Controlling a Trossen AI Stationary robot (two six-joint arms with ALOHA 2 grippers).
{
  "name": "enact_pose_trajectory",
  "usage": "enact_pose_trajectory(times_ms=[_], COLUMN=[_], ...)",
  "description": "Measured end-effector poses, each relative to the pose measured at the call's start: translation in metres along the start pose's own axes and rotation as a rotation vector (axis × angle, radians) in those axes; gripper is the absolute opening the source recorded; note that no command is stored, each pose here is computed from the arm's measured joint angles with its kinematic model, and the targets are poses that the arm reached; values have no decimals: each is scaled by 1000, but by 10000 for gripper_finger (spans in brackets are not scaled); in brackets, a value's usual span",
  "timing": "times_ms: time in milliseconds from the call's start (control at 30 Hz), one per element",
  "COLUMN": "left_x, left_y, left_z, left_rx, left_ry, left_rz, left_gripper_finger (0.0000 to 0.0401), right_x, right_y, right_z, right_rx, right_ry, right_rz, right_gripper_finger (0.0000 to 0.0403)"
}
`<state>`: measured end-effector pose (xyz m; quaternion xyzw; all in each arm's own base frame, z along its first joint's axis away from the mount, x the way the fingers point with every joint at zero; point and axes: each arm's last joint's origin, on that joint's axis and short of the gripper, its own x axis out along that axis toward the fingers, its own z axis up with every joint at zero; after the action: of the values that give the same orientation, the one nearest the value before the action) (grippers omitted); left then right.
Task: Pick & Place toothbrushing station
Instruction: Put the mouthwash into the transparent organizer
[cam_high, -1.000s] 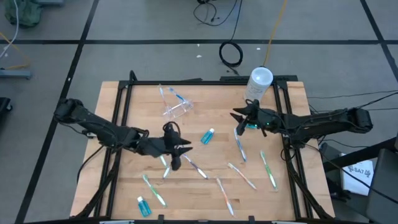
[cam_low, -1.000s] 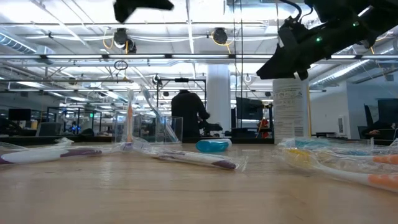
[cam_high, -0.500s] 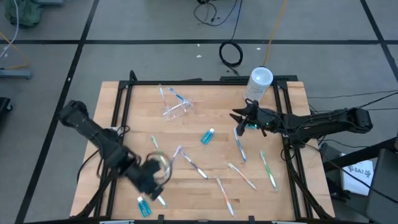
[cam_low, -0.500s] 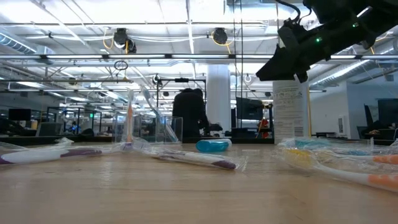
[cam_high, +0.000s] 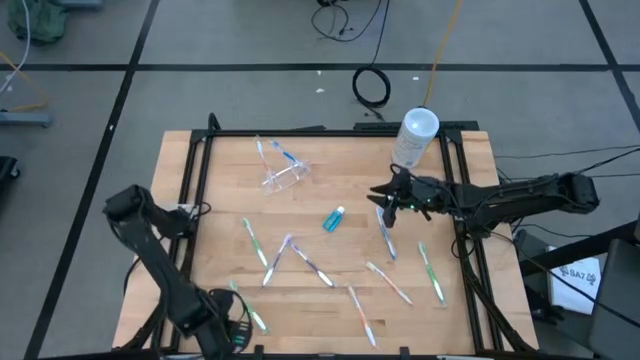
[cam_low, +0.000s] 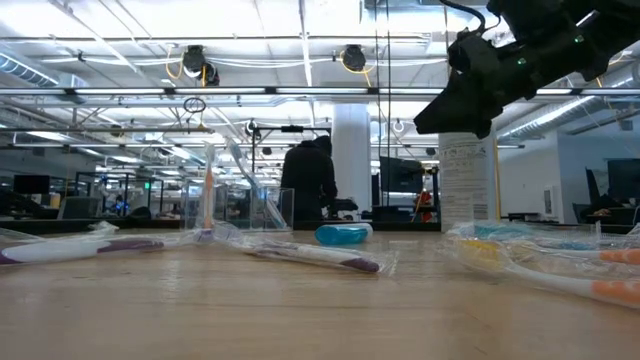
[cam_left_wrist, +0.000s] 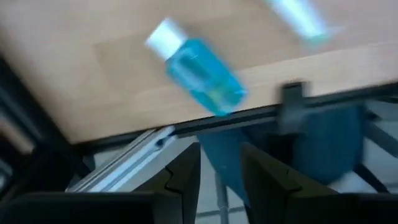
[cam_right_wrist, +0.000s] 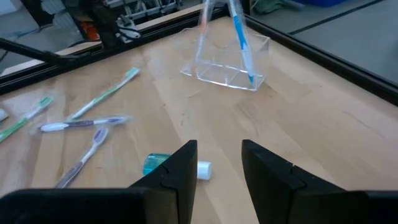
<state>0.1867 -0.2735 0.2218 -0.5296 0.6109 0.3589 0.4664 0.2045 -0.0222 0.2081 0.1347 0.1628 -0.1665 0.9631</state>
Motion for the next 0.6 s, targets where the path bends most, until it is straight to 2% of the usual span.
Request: enact_pose_trajectory(times_ms=[133,333,433,600], left_x=[22,50,54,49], left_y=[4,-1,0,7], left_z=[-4,4,8,12], left_rx=[-62,-72,-87,-118], left_ry=[-61,-205,-226,-257], left_rz=[50,50,108,180], left_gripper_finger=[115,115,115,115], right_x=[-2,-4,-6,-8], right_y=[7,18,23,27], right_z=[-2,-6,-7,-9], right_rx=[-18,-42,-54,-89], right_ry=[8,19,20,0], right_rz=[34,87,99,55], right_gripper_finger=[117,114,114,114])
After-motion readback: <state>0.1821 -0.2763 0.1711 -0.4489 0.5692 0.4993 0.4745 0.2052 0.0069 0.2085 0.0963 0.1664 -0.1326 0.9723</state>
